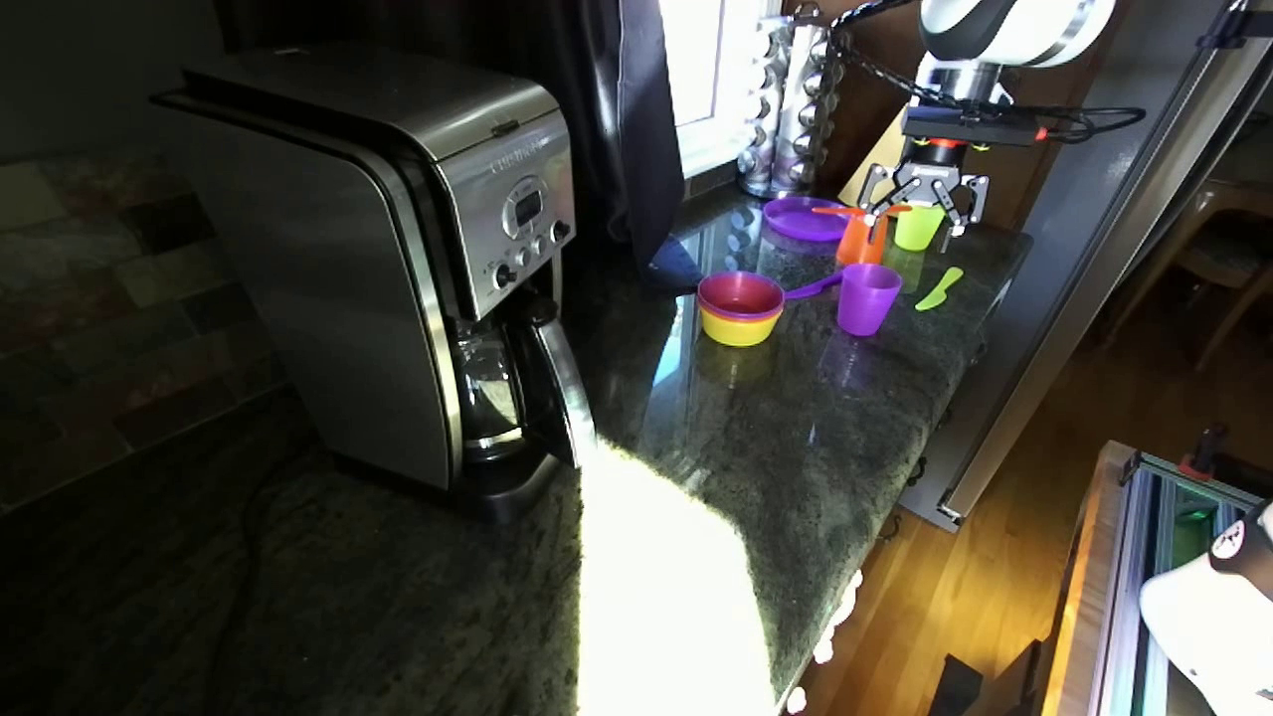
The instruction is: Turn the cup upside down
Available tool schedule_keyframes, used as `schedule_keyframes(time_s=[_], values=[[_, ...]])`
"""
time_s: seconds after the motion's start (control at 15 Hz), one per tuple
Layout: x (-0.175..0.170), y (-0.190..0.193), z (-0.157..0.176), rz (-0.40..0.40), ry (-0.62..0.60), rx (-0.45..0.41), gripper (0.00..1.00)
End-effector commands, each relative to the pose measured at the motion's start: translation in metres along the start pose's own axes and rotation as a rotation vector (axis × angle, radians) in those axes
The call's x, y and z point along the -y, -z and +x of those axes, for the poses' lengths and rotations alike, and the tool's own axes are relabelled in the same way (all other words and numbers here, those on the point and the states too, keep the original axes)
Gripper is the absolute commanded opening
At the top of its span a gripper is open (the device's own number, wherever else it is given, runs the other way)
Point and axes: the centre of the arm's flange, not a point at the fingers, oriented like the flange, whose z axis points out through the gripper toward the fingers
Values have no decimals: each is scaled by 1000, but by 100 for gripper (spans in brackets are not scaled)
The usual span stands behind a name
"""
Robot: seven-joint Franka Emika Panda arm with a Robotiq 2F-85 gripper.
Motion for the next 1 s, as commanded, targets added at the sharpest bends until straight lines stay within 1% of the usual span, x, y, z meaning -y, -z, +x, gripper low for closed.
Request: schedule_keyframes(time_s=[0.0, 0.2, 0.6, 0.93], values=[[16, -6, 29, -49, -23, 69, 100], [26, -22, 41, -61, -33, 107, 100], [37, -61, 45, -68, -57, 271, 100], [38, -78, 50, -78, -83, 346, 100]])
